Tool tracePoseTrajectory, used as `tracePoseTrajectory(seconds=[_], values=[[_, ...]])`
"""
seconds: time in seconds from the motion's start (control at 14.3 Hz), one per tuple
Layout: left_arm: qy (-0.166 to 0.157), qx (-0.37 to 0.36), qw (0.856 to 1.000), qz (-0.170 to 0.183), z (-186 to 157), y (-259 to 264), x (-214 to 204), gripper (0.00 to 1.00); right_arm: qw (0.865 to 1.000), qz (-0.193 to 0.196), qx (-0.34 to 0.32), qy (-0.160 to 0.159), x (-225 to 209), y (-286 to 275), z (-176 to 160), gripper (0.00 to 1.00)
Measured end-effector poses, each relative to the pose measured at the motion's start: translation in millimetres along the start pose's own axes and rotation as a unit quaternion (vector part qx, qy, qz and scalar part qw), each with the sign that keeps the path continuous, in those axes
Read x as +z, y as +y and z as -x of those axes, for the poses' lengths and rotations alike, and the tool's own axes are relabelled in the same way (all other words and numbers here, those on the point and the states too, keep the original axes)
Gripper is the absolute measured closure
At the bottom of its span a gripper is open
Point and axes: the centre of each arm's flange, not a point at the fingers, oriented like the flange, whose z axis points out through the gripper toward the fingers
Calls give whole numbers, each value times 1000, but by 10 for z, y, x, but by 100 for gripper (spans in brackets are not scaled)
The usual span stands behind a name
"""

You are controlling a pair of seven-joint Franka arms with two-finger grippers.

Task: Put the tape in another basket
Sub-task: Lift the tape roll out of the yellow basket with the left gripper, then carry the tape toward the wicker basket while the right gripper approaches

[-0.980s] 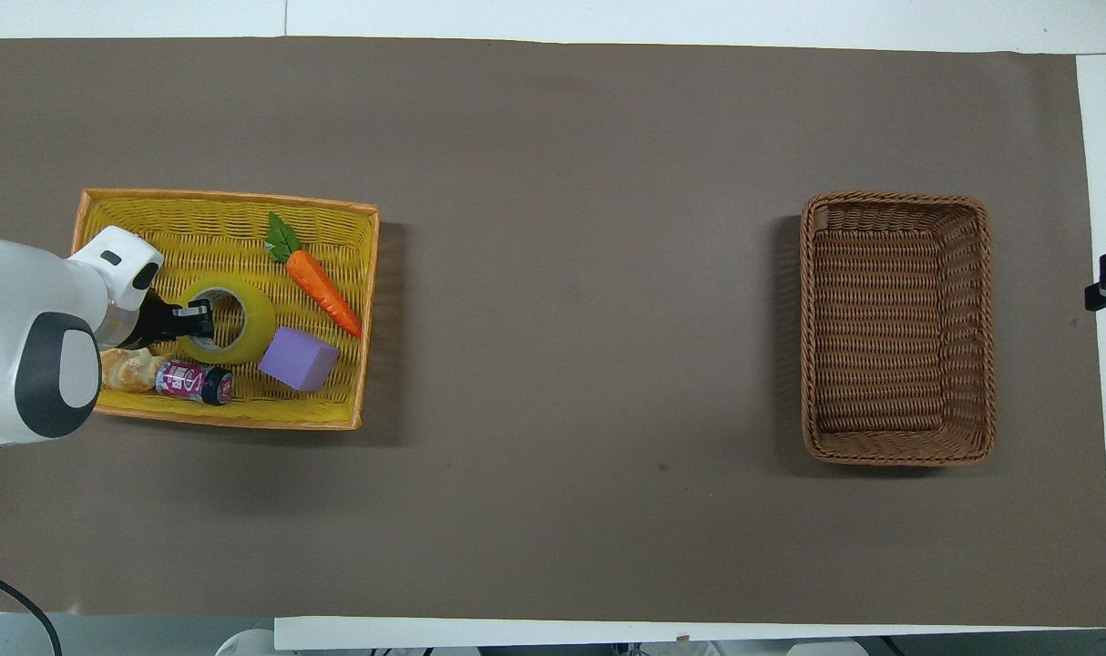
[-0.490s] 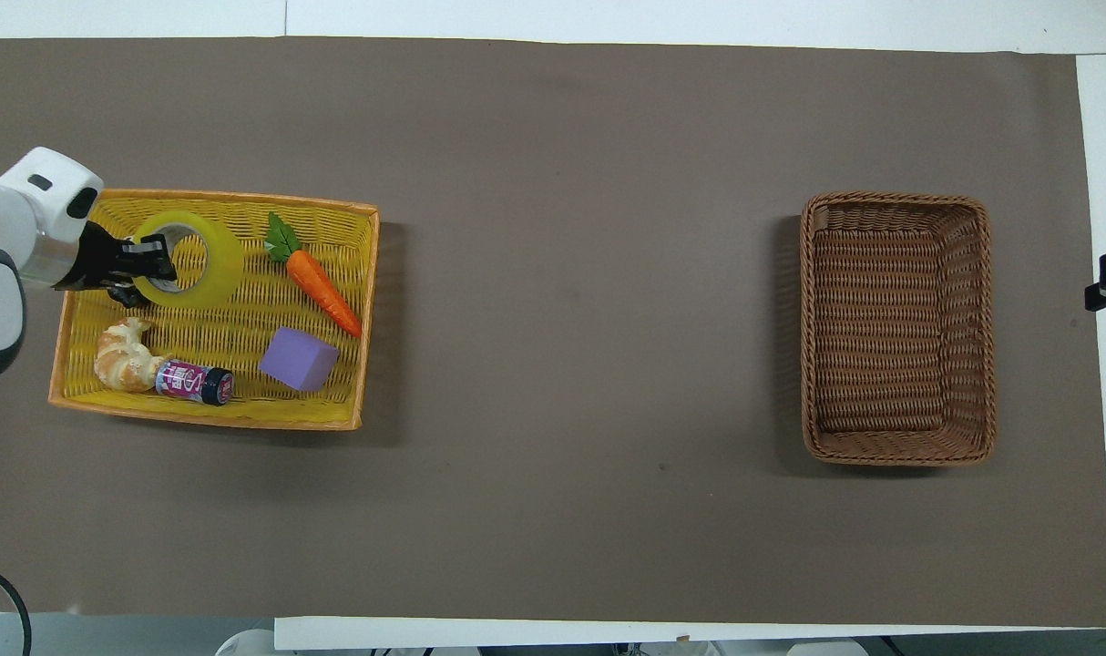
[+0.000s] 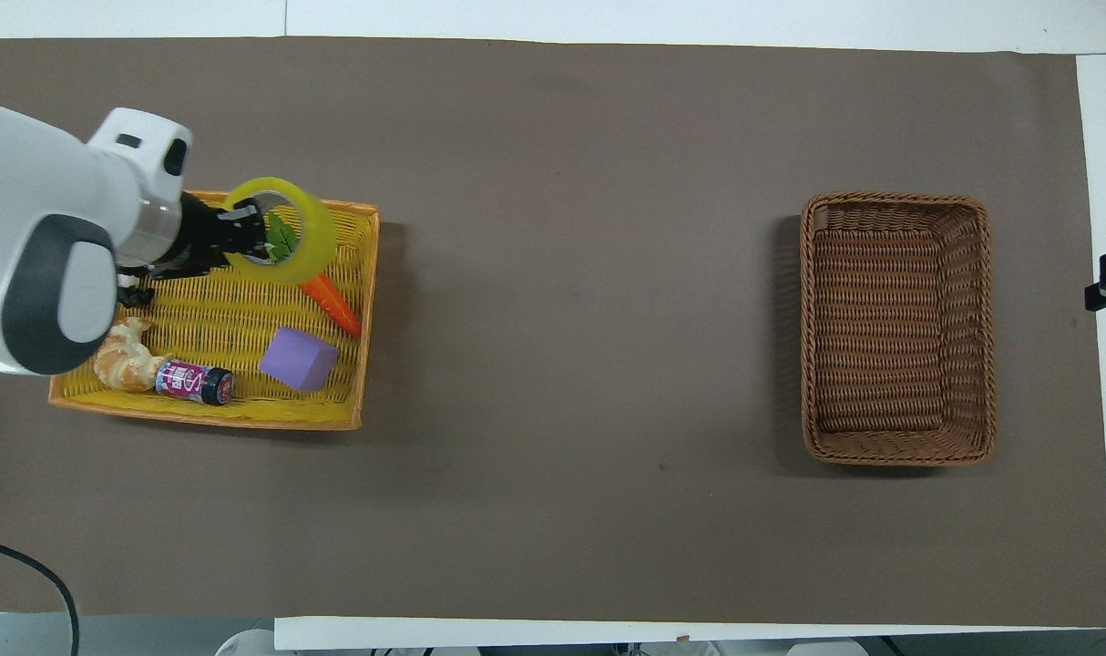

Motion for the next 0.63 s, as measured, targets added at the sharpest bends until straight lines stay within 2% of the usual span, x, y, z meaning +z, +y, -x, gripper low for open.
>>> tracePoseTrajectory(seconds=[0.14,0.42,0.63], values=[[-2,-6,999,33,331,479,-42,79,1000,0,0,0,0,0,0,0],[-50,-27,988,144,760,1209,-383,79,1000,0,0,0,0,0,0,0],[-48,-26,980,189,1106,1689,-776,79,1000,0,0,0,0,0,0,0]])
